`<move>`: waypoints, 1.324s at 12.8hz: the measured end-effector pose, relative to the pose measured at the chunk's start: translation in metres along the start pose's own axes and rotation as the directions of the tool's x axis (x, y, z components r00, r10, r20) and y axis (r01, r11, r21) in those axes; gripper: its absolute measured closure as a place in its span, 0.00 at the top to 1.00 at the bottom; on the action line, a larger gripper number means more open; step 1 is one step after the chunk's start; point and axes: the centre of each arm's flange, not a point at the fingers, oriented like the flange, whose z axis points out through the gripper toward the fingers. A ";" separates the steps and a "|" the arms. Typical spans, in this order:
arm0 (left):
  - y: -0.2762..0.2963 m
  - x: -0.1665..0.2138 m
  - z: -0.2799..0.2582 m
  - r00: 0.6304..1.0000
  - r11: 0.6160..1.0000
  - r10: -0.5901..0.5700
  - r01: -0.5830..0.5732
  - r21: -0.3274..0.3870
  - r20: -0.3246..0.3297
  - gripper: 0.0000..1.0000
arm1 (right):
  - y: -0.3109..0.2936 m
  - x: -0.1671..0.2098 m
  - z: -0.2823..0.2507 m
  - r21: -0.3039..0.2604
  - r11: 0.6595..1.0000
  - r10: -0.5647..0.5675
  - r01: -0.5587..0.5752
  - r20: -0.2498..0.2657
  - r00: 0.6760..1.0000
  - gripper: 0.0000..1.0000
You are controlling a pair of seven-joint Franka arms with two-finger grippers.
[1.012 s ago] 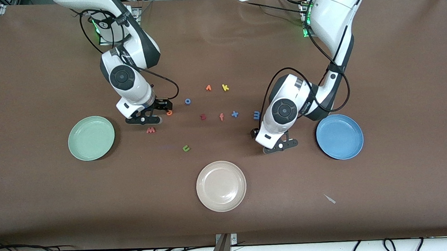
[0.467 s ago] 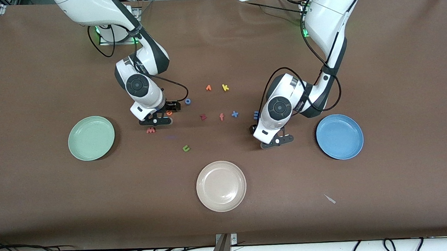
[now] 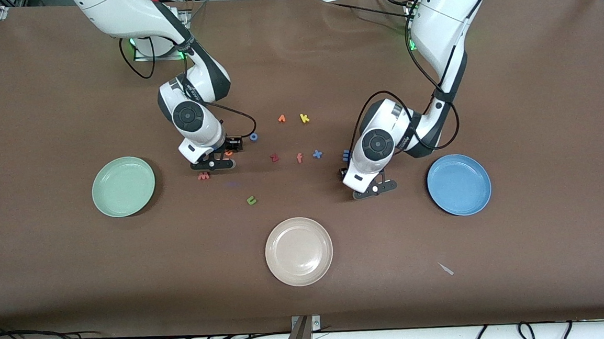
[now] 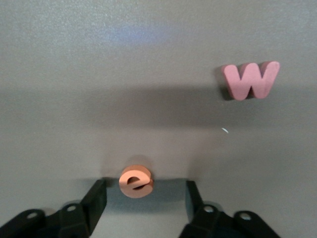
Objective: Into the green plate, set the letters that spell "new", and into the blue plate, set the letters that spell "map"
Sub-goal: 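Grasp the orange e with the right gripper while the left grasps yellow a, then drop the e on the green plate while the left gripper drops a on blue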
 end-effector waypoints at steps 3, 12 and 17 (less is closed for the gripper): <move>0.006 -0.005 -0.005 1.000 1.000 -0.013 0.013 -0.004 -0.007 0.38 | -0.006 -0.001 -0.002 0.006 1.000 -0.007 0.007 -0.005 1.000 0.28; -0.040 0.036 -0.066 1.000 1.000 -0.015 0.015 0.016 -0.003 0.29 | 0.017 0.051 -0.085 -0.071 0.995 0.077 -0.071 0.074 0.994 0.28; -0.143 0.095 -0.100 0.999 1.000 0.021 -0.022 0.020 0.045 0.29 | 0.135 0.098 -0.130 -0.113 0.973 0.207 -0.201 0.049 0.977 0.28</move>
